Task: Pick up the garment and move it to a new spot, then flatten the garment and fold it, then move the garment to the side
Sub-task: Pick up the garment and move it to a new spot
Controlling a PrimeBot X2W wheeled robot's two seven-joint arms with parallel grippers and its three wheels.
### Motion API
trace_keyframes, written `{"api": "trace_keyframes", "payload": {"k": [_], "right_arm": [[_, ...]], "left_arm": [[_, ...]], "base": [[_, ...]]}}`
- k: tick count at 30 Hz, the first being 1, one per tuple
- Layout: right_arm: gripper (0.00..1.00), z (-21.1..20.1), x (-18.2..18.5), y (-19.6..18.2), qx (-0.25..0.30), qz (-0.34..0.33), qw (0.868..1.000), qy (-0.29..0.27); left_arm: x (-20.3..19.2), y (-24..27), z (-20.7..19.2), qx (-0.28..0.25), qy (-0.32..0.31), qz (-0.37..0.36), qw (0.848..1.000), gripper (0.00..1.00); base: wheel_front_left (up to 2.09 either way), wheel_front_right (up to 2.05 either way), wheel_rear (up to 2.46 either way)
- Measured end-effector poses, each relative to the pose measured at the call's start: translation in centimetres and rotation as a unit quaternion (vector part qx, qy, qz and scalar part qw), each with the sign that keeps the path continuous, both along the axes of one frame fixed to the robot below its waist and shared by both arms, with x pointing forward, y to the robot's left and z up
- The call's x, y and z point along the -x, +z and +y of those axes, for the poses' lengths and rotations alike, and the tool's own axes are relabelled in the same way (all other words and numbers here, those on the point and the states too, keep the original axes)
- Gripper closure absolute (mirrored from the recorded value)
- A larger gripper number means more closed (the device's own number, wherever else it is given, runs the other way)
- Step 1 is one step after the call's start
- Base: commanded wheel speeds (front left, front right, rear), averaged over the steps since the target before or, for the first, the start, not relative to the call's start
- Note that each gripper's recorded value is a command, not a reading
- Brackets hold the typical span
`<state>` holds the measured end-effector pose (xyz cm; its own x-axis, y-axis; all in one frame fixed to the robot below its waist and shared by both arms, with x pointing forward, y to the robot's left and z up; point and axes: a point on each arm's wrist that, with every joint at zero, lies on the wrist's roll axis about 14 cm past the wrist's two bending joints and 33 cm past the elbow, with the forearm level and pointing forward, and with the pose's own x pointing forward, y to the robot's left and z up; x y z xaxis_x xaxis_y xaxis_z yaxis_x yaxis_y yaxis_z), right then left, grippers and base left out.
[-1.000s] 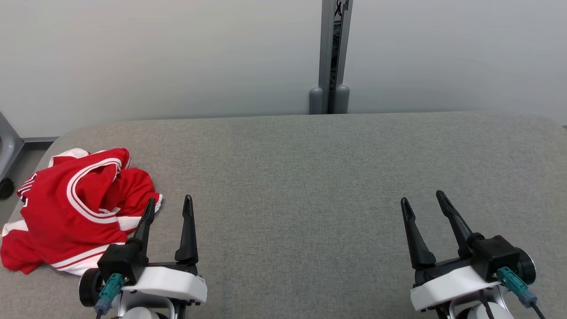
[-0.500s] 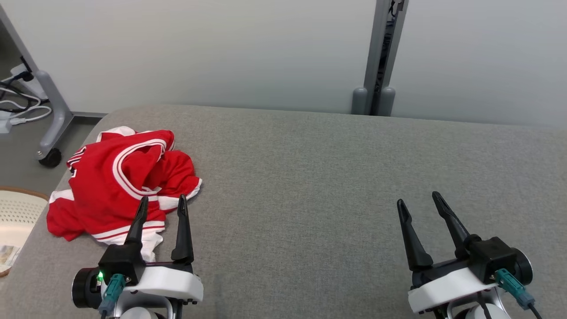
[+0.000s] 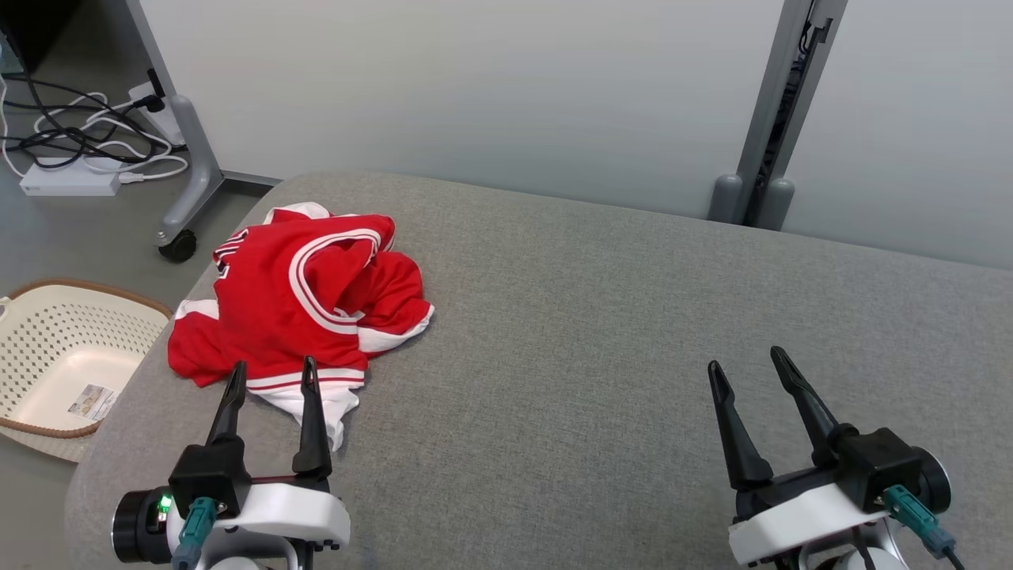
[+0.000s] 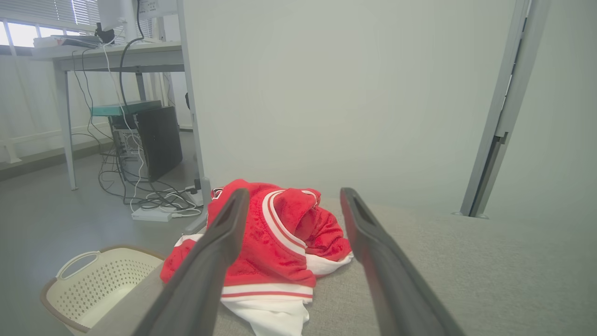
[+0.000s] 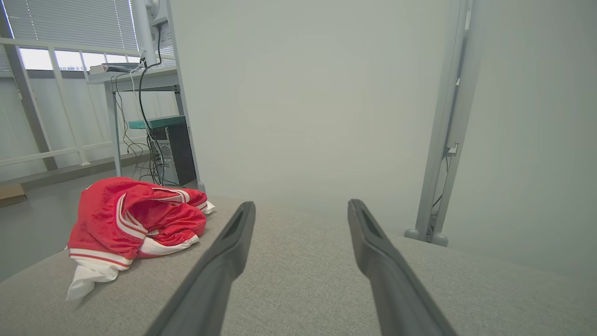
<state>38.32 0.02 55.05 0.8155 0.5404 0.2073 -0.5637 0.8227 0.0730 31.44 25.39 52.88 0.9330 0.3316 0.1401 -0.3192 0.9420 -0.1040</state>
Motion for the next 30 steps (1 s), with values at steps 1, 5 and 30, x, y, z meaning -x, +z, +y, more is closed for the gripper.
{"api": "trace_keyframes", "payload": {"k": [1, 5, 30], "right_arm": [[0.00, 0.2, 0.1, 0.0, 0.000, 0.000, 1.000, 0.003], [0.00, 1.4, 0.3, -0.1, 0.002, 0.001, 1.000, 0.020], [0.00, 1.2, -1.3, -2.8, 0.020, 0.029, 0.999, 0.026]], "left_arm": [[0.2, 0.0, 0.2, 0.000, 0.004, 0.000, 1.000, 0.00], [1.5, -0.3, 1.1, -0.002, 0.023, 0.004, 1.000, 0.00], [-1.1, -0.9, 2.1, 0.002, 0.039, 0.021, 0.999, 0.00]], "base": [[0.00, 0.00, 0.00], [0.00, 0.00, 0.00], [0.00, 0.00, 0.00]]}}
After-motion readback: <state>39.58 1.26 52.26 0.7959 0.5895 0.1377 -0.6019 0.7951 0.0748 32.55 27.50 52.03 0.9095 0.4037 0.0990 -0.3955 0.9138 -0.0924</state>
